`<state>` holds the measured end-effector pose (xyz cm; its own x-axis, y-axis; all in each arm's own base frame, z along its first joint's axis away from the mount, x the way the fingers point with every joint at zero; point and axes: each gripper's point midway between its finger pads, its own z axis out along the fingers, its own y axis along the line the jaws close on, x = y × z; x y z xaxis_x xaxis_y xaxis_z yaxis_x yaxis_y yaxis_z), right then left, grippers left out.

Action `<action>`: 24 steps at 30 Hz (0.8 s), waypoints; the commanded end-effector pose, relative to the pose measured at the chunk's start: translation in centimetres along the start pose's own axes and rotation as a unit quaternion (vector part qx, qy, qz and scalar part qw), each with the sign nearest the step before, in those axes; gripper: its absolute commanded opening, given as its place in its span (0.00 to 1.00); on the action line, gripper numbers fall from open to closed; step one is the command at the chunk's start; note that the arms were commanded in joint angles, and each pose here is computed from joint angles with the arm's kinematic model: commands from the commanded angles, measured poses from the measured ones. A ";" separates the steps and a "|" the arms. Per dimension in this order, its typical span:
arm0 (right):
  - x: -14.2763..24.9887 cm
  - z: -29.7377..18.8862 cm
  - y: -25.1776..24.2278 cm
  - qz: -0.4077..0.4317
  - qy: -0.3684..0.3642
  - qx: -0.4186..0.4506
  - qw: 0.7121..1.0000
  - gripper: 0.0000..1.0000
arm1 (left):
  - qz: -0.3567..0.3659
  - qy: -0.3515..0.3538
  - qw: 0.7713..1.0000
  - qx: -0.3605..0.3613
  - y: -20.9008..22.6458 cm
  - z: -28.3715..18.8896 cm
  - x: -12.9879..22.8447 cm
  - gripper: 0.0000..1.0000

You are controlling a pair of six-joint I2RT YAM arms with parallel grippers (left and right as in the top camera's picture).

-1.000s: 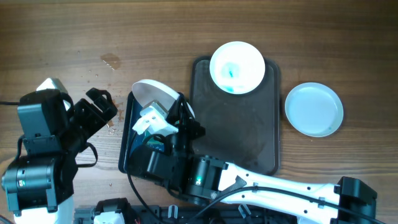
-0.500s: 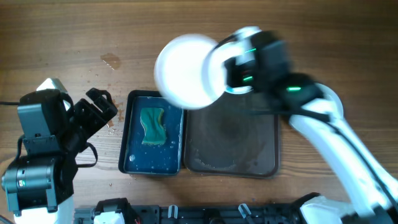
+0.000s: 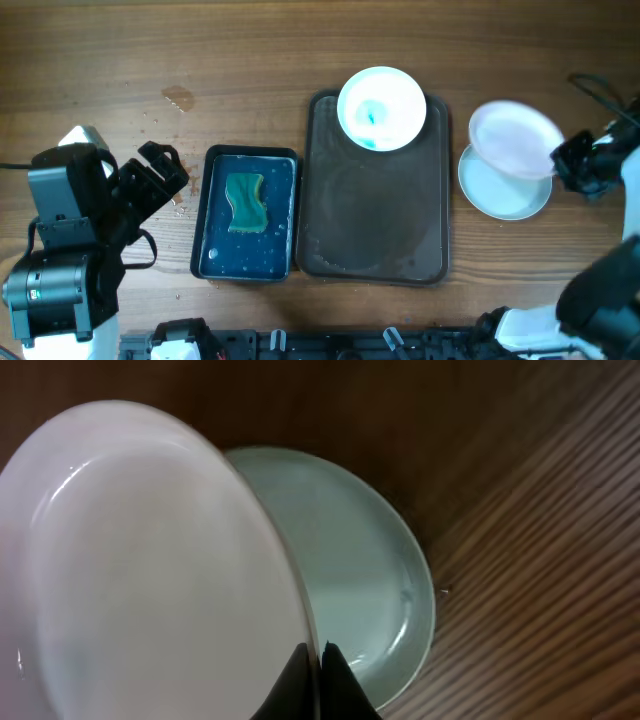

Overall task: Clean dirty plates on tray and stack at the side
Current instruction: 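Carry the plate right and stack it on the first cleaned plate, then grip the last plate rim with the right gripper and drag it to tray center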

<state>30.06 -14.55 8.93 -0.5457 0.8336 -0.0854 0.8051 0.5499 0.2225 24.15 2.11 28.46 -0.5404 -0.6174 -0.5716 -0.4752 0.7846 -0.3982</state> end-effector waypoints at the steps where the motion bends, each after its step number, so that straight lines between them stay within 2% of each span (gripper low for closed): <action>1: 1.6 3.4 -1.7 0.013 0.049 0.039 0.998 0.04 | 0.000 -0.010 1.000 0.000 0.0 -0.4 -0.5 1.00; 2: 1.8 3.4 -1.8 0.012 0.054 0.041 0.998 0.04 | 0.001 -0.011 1.000 0.000 0.0 -0.4 -0.5 1.00; 5: 2.3 2.2 -1.8 0.012 0.052 0.038 0.998 0.33 | 0.000 -0.010 1.000 0.000 0.0 -0.4 -0.5 1.00; 8: 1.5 -2.1 1.0 -0.042 -0.001 -0.020 0.999 0.43 | 0.000 -0.010 1.000 0.000 0.0 -0.4 -0.5 1.00; 11: 3.6 -8.6 7.2 -0.168 -0.055 -0.138 0.975 0.39 | 0.000 -0.010 1.000 0.000 0.0 -0.4 -0.5 1.00; 14: 7.6 -11.8 11.2 -0.282 -0.081 -0.166 0.942 0.34 | 0.000 -0.010 1.000 0.000 0.0 -0.4 -0.5 1.00; 17: 11.7 -10.8 15.0 -0.393 -0.068 -0.173 0.900 0.34 | 0.000 -0.010 1.000 0.000 0.0 -0.4 -0.5 1.00; 18: 12.7 -9.9 16.0 -0.418 -0.066 -0.162 0.891 0.41 | 0.000 -0.010 1.000 0.000 0.0 -0.4 -0.5 1.00; 19: 13.5 -8.9 17.1 -0.443 -0.064 -0.157 0.880 0.56 | 0.000 -0.010 1.000 0.000 0.0 -0.4 -0.5 1.00; 20: 14.3 -8.0 18.3 -0.465 -0.059 -0.162 0.869 0.58 | 0.000 -0.010 1.000 0.000 0.0 -0.4 -0.5 1.00; 24: 13.3 -2.3 22.3 -0.475 -0.057 -0.166 0.862 0.54 | 0.001 -0.011 1.000 0.000 0.0 -0.4 -0.5 1.00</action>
<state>37.94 9.10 18.28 -0.8672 0.0471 -0.4958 -0.1211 0.9457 0.3016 24.18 2.11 28.49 -0.5396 -0.6173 -0.5725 -0.4746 0.7847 -0.3988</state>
